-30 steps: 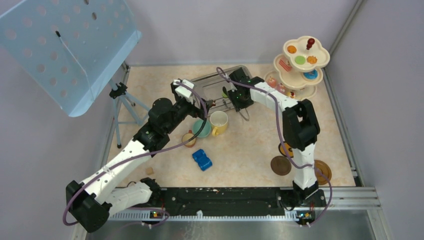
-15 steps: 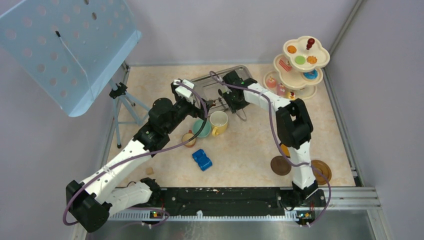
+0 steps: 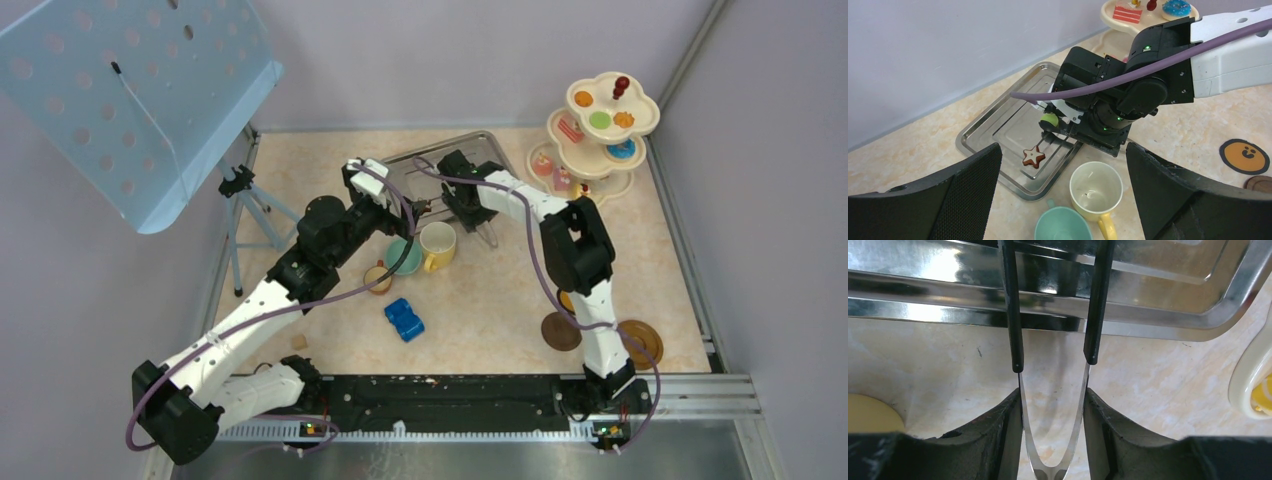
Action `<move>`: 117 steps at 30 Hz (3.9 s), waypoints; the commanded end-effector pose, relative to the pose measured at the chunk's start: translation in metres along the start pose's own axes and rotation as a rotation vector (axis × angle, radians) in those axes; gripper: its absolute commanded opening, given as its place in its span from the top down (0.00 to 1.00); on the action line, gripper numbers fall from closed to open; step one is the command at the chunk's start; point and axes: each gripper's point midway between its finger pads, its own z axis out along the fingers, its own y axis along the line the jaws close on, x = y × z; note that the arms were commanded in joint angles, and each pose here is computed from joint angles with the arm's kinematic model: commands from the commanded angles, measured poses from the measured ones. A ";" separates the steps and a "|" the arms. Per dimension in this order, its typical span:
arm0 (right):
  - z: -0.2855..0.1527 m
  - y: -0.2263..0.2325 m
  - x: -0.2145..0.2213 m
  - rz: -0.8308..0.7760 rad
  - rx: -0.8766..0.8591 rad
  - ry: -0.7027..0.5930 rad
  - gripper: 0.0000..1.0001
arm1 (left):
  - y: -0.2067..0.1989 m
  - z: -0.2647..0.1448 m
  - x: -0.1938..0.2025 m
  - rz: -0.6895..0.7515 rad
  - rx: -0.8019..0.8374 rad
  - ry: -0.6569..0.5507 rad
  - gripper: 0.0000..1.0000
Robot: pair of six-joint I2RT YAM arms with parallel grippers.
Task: Serve the afternoon tea
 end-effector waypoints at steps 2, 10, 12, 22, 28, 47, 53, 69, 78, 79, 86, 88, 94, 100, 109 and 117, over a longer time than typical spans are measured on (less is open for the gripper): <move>-0.010 -0.007 -0.024 -0.006 0.045 -0.057 0.61 | -0.002 0.000 -0.014 0.001 0.007 -0.046 0.01; -0.014 -0.010 -0.031 0.014 0.055 -0.080 0.81 | 0.000 -0.001 -0.015 0.003 -0.001 -0.049 0.01; -0.019 -0.010 -0.033 0.025 0.049 -0.100 0.87 | 0.000 -0.001 -0.015 0.002 0.000 -0.050 0.01; -0.044 -0.022 -0.036 0.130 -0.010 -0.192 1.00 | -0.001 -0.001 -0.016 0.001 0.000 -0.052 0.01; -0.065 -0.037 -0.032 0.210 -0.044 -0.255 1.00 | -0.001 -0.002 -0.016 0.000 0.002 -0.054 0.01; -0.232 -0.159 0.014 0.462 0.160 -0.540 1.00 | -0.003 -0.004 -0.021 -0.005 0.012 -0.067 0.01; -0.263 -0.217 0.042 0.580 0.258 -0.568 1.00 | -0.009 -0.004 -0.021 -0.012 0.045 -0.066 0.01; -0.276 -0.319 0.091 0.857 0.360 -0.571 1.00 | -0.012 -0.002 -0.018 -0.019 0.060 -0.059 0.01; -0.239 -0.335 0.057 0.877 0.141 -0.575 1.00 | -0.010 -0.004 -0.021 -0.016 0.050 -0.066 0.01; -0.240 -0.338 0.053 0.880 0.120 -0.593 1.00 | -0.010 -0.004 -0.020 -0.016 0.052 -0.064 0.01; -0.230 -0.350 0.038 0.930 -0.016 -0.627 1.00 | -0.008 -0.004 -0.022 -0.012 0.041 -0.066 0.01; -0.226 -0.348 0.032 0.923 -0.055 -0.625 1.00 | -0.009 -0.004 -0.022 -0.013 0.044 -0.067 0.01; -0.219 -0.347 0.026 0.916 -0.096 -0.625 1.00 | -0.008 -0.004 -0.021 -0.010 0.041 -0.062 0.01; -0.211 -0.347 0.022 0.907 -0.121 -0.610 0.98 | -0.007 -0.003 -0.020 -0.008 0.036 -0.060 0.01; -0.202 -0.343 0.023 0.908 -0.144 -0.597 0.89 | -0.008 -0.003 -0.021 -0.008 0.039 -0.061 0.01; -0.203 -0.339 0.026 0.906 -0.154 -0.592 0.76 | -0.009 -0.004 -0.022 -0.009 0.043 -0.063 0.01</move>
